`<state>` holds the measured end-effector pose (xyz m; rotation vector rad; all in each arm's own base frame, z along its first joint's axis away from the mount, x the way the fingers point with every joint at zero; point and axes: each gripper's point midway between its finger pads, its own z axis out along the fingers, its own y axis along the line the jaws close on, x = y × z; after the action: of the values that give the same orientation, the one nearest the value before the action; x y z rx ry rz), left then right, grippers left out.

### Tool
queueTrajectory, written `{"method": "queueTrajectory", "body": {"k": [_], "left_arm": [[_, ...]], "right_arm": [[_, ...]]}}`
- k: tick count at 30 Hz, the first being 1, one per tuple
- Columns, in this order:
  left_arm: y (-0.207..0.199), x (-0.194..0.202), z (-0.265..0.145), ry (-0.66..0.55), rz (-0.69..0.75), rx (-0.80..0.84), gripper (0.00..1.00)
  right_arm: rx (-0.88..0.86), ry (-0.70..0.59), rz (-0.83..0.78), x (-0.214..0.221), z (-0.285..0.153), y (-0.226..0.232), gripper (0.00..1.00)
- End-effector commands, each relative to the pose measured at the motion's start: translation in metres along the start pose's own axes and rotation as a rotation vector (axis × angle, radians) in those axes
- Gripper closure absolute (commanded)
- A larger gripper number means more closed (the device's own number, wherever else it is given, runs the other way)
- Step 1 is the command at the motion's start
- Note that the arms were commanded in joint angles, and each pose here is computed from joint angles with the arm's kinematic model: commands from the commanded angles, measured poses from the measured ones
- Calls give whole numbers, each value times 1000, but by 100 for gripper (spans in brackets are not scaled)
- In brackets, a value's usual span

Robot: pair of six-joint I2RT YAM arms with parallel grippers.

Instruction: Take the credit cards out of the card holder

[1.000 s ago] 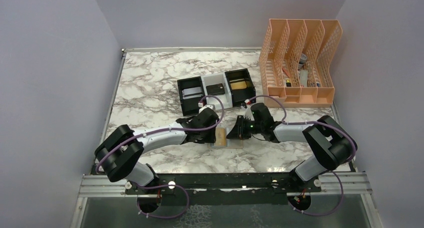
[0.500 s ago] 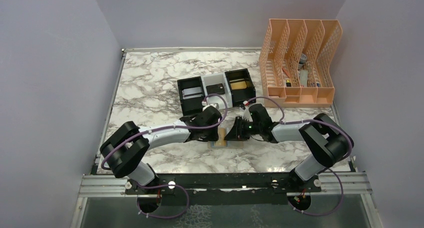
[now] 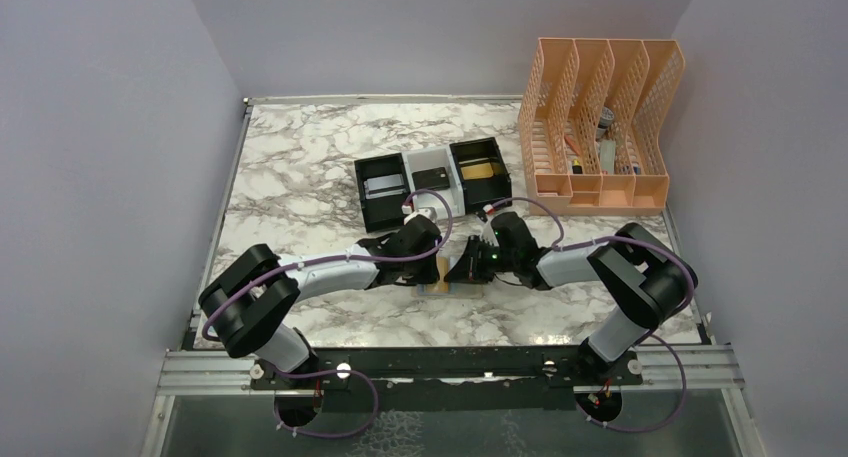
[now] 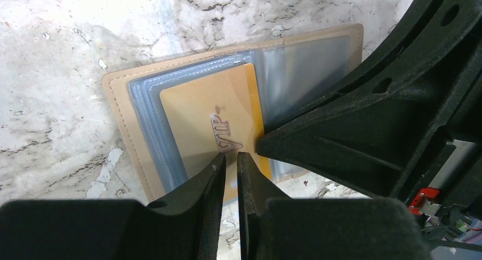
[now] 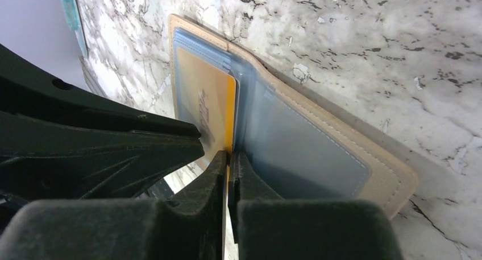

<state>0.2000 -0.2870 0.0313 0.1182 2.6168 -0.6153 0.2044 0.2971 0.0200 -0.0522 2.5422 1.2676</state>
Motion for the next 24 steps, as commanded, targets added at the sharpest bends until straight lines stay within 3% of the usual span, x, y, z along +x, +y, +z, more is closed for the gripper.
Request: {"method": "queueTrajectory", "body": {"k": [1, 11, 17, 24], "left_arm": [[31, 33, 0, 98, 15, -94, 82], [26, 10, -16, 5, 32, -89, 72], [25, 17, -8, 43, 42, -88, 74], [31, 25, -5, 66, 33, -106, 77]], "right_arm": [[62, -57, -13, -5, 0, -7, 99], [83, -64, -40, -3, -8, -10, 99], [76, -67, -46, -4, -10, -7, 99], [48, -42, -43, -2, -8, -2, 85]]}}
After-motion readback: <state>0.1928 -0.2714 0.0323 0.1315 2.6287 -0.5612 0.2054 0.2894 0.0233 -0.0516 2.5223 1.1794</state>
